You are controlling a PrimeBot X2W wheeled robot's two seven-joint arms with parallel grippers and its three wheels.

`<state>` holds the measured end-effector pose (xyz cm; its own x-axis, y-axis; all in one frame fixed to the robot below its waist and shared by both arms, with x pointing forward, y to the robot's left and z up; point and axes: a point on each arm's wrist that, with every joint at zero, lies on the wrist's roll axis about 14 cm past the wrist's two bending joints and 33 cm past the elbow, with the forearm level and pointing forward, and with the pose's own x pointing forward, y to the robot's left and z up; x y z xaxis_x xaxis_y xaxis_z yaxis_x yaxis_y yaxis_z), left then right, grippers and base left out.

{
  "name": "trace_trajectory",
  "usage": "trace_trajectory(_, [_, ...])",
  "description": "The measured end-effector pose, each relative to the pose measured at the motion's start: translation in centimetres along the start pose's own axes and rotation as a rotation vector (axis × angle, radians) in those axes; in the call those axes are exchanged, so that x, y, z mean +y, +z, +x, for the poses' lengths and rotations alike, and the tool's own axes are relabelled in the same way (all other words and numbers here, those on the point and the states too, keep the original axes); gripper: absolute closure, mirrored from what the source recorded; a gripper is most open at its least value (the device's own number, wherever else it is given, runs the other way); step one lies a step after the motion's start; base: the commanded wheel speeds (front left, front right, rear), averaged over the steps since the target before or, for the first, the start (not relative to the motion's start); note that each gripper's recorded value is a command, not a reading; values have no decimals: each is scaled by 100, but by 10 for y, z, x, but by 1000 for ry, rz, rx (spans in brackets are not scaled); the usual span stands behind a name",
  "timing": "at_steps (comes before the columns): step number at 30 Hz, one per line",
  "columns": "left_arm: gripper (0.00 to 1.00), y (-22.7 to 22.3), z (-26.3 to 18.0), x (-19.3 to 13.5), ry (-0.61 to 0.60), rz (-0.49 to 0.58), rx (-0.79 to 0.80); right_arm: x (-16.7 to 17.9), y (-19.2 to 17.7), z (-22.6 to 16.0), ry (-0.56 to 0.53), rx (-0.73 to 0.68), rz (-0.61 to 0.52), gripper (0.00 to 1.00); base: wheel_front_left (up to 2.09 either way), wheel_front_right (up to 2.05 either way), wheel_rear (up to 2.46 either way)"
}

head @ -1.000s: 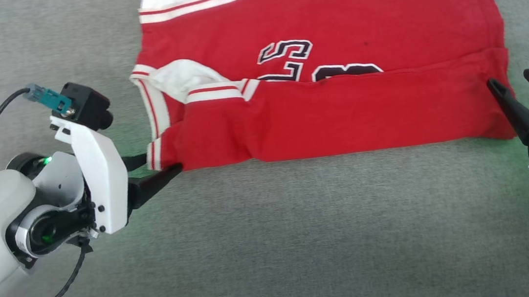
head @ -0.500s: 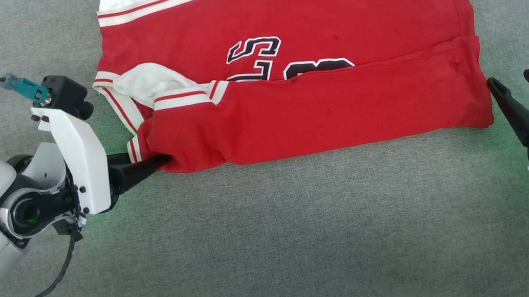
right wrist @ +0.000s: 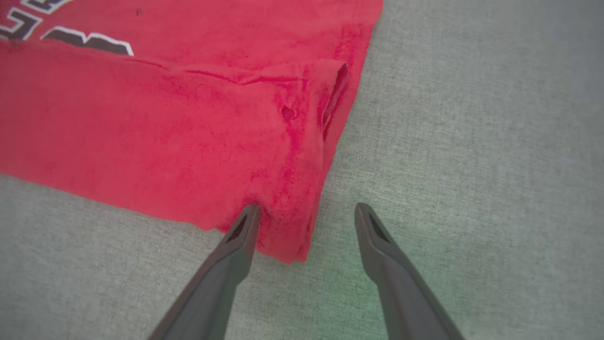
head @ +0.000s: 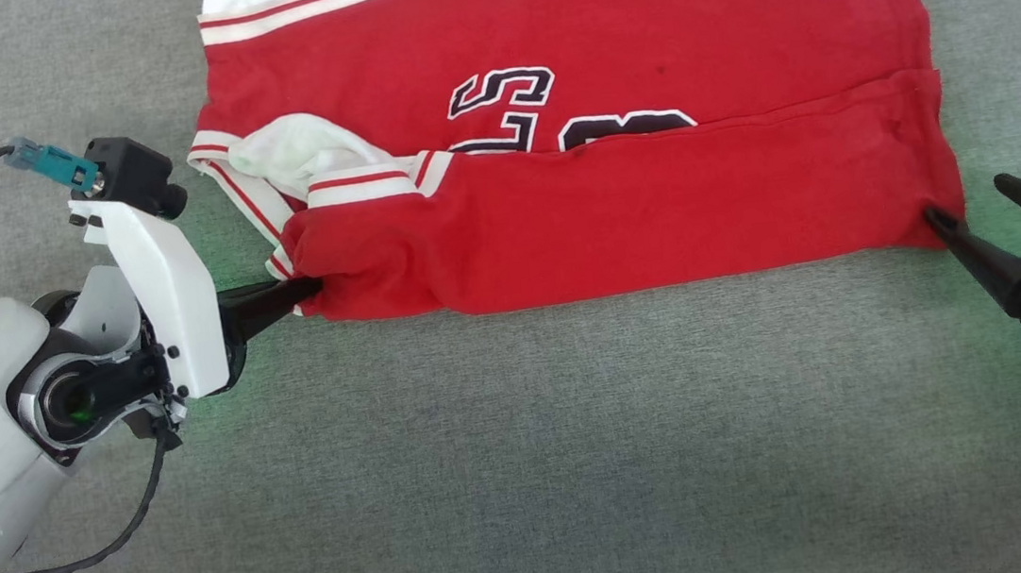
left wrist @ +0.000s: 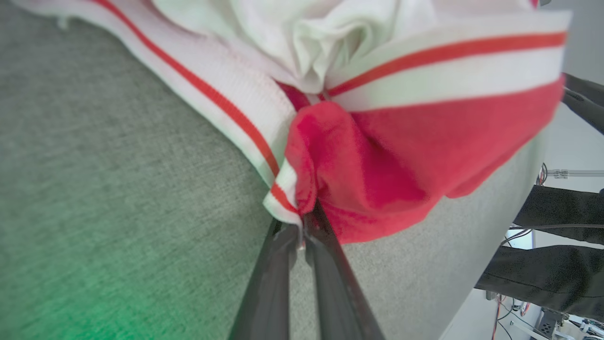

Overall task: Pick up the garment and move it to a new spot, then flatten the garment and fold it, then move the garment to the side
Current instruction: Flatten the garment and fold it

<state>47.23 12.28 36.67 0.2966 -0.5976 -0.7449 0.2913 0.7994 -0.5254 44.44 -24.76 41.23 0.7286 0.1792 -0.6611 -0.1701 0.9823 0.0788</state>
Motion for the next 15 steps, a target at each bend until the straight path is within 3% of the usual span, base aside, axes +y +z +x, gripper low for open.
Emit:
trace_trajectory(5, [100, 0, 1, 0, -9, 14, -16, -2, 1, 7, 10, 105, -69, 0, 0, 0, 0])
trace_trajectory(13, [100, 1, 5, -2, -24, 27, -47, 8, -27, 26, 61, 342, -90, 0, 0, 0, 0])
trace_trajectory(14, [100, 3, 6, -3, -29, 22, -67, 11, -26, 30, 70, 352, -98, 45, 0, 0, 0])
trace_trajectory(15, [100, 3, 7, -4, -31, 22, -73, 12, -24, 32, 74, 349, -100, 100, 0, 0, 0])
